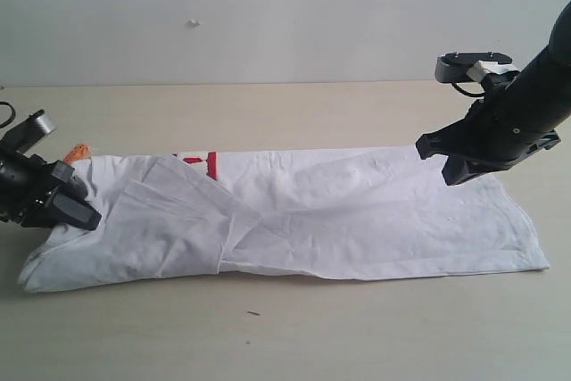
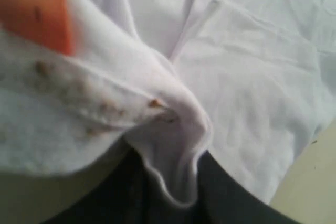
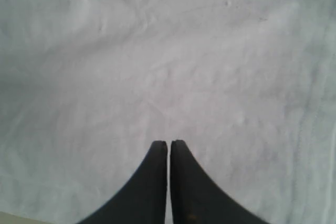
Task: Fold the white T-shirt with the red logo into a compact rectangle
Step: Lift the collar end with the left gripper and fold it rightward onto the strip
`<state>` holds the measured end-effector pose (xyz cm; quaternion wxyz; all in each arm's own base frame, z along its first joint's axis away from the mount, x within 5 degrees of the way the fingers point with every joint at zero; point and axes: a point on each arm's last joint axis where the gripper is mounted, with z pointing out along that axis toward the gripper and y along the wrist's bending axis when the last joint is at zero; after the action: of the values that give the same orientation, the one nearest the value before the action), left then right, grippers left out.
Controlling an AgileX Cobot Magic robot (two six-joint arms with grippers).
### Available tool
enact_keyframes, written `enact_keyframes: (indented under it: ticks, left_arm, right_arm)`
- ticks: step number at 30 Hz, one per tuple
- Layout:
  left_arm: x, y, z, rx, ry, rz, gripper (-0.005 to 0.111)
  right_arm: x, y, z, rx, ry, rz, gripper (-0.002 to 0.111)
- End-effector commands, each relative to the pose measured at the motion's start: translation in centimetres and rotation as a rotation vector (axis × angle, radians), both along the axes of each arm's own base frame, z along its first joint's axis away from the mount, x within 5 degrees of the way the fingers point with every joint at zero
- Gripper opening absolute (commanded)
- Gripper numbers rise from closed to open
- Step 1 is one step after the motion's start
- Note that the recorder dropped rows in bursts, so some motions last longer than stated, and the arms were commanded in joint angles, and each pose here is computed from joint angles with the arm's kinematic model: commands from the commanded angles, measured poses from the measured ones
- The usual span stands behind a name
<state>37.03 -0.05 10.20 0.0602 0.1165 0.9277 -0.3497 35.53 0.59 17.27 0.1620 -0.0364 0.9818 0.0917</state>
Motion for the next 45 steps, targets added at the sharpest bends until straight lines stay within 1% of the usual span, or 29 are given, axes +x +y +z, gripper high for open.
enact_keyframes:
  ticks: [1,3,7,9,12,15,17,20,22,24,31,35,37,38,40,43,45]
  left_arm:
    - [-0.1,-0.6,0.3,-0.018,-0.003,-0.018,0.000]
    - [-0.1,-0.1,0.3,-0.005,-0.008,-0.018,0.000]
    - [0.2,1.5,0.7,0.065,-0.023,0.078,0.000]
    - [0.3,2.4,1.1,0.099,-0.043,0.104,0.000]
    - [0.4,3.9,1.7,0.113,-0.068,0.160,0.000]
    - [0.3,5.0,2.5,0.106,-0.088,0.206,0.000]
    - [0.2,5.4,3.0,0.082,-0.090,0.230,0.000]
    - [0.2,5.1,3.2,0.048,-0.095,0.206,0.000]
    - [0.2,5.1,3.4,0.052,-0.105,0.200,0.000]
    - [0.2,5.6,3.9,0.065,-0.114,0.201,0.000]
    - [-0.1,7.6,7.1,0.042,-0.139,0.247,0.000]
    - [-0.2,7.4,9.4,0.021,-0.176,0.277,0.000]
    - [-0.1,7.0,10.4,-0.037,-0.191,0.296,0.000]
    - [-0.1,6.6,11.3,-0.089,-0.203,0.311,0.000]
    - [0.0,5.7,12.4,-0.155,-0.223,0.316,0.000]
    - [0.2,3.6,13.6,-0.199,-0.253,0.281,0.000]
    - [0.4,1.8,14.3,-0.232,-0.272,0.264,0.000]
  right_arm:
    - [0.0,0.0,0.1,-0.004,-0.001,0.004,0.003]
    - [0.0,0.0,0.1,-0.004,-0.001,0.004,0.003]
    - [0.0,0.0,0.1,-0.005,-0.004,0.003,0.003]
    - [0.0,0.0,0.1,-0.005,-0.005,0.002,0.003]
    - [0.1,0.0,0.1,-0.007,-0.012,0.000,0.003]
    - [0.2,-0.1,0.1,-0.010,-0.025,-0.003,0.003]
    - [0.2,-0.1,0.1,-0.010,-0.027,-0.004,0.003]
    - [0.2,-0.1,0.1,-0.011,-0.029,-0.004,0.003]
    - [0.2,-0.1,0.1,-0.010,-0.026,-0.004,0.003]
    - [0.2,-0.1,0.1,-0.010,-0.026,-0.003,0.003]
    - [0.2,-0.1,0.1,-0.012,-0.032,-0.005,0.003]
    - [0.3,-0.1,0.1,-0.012,-0.034,-0.006,0.003]
    - [0.3,-0.1,0.2,-0.013,-0.038,-0.007,0.003]
    - [0.3,-0.1,0.2,-0.015,-0.038,-0.005,0.003]
    - [0.3,-0.2,0.1,-0.034,-0.040,0.008,0.003]
    - [0.4,-0.7,0.1,-0.111,-0.057,0.056,0.003]
    - [0.4,-1.2,0.1,-0.158,-0.058,0.042,0.003]
